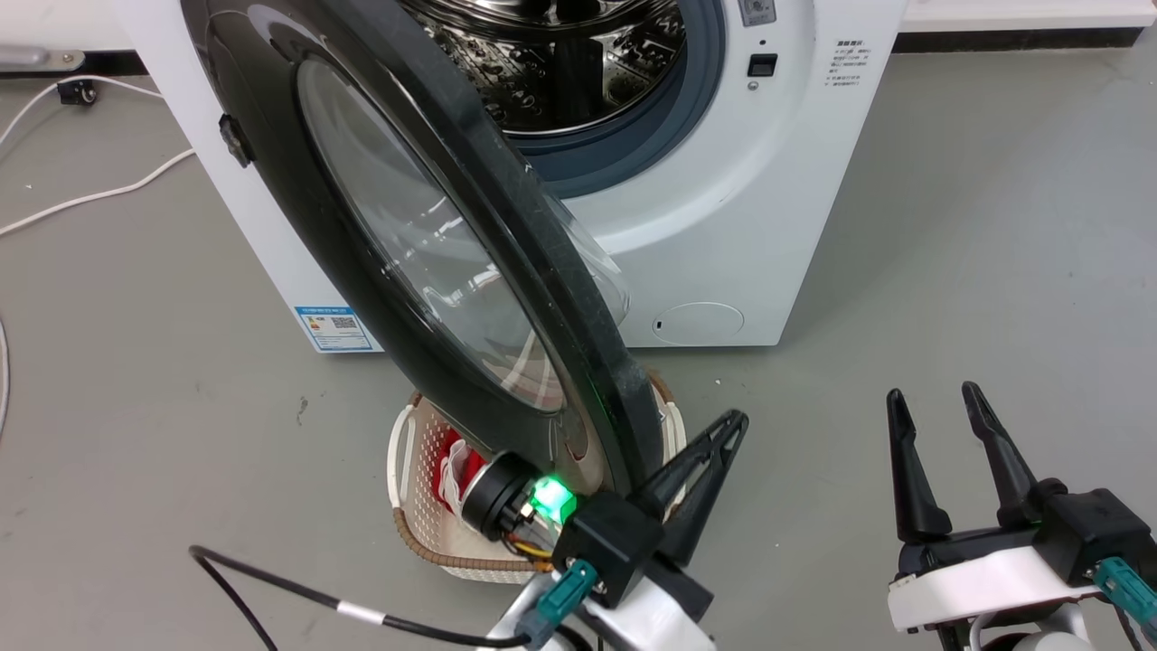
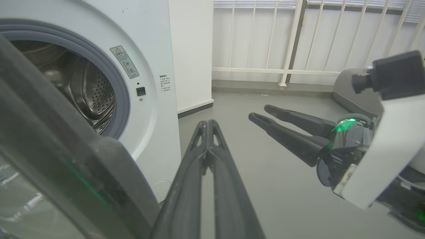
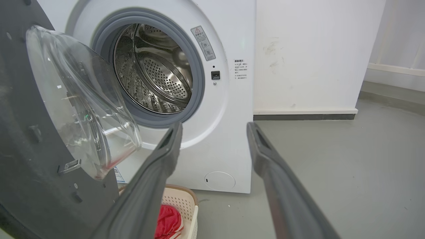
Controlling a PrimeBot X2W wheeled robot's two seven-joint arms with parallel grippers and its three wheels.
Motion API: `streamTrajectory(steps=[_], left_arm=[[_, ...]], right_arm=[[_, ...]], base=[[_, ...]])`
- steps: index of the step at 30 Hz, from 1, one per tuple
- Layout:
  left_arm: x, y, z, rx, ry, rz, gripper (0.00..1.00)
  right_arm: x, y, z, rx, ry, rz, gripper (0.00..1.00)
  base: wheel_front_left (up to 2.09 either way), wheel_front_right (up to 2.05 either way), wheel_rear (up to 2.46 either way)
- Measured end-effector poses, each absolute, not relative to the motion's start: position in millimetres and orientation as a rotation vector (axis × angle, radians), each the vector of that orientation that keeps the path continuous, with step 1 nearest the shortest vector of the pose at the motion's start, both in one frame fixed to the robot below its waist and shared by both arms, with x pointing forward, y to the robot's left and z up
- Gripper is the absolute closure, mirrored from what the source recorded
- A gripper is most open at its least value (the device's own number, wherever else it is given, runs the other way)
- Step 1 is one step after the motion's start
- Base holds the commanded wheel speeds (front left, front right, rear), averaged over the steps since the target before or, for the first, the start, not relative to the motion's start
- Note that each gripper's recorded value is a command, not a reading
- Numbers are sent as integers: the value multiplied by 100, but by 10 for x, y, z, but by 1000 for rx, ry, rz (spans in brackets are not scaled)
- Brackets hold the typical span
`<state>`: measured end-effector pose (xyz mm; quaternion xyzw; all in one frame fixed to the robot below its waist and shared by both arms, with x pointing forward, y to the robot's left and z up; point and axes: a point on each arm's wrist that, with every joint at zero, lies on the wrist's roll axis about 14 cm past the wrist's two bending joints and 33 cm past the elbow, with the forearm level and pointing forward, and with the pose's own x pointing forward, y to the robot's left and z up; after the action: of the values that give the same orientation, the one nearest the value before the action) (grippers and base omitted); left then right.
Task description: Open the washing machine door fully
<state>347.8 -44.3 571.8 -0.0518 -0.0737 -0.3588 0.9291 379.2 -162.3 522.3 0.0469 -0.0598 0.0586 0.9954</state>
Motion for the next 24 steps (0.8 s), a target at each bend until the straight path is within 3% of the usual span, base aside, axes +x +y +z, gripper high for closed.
streamTrajectory(steps=[24], left_arm=[[3862,-380,5542,-129,-107,-603,100]], right_arm=[[3786,-1645,5149,122,-101,107,0]], base=[[0,0,0]])
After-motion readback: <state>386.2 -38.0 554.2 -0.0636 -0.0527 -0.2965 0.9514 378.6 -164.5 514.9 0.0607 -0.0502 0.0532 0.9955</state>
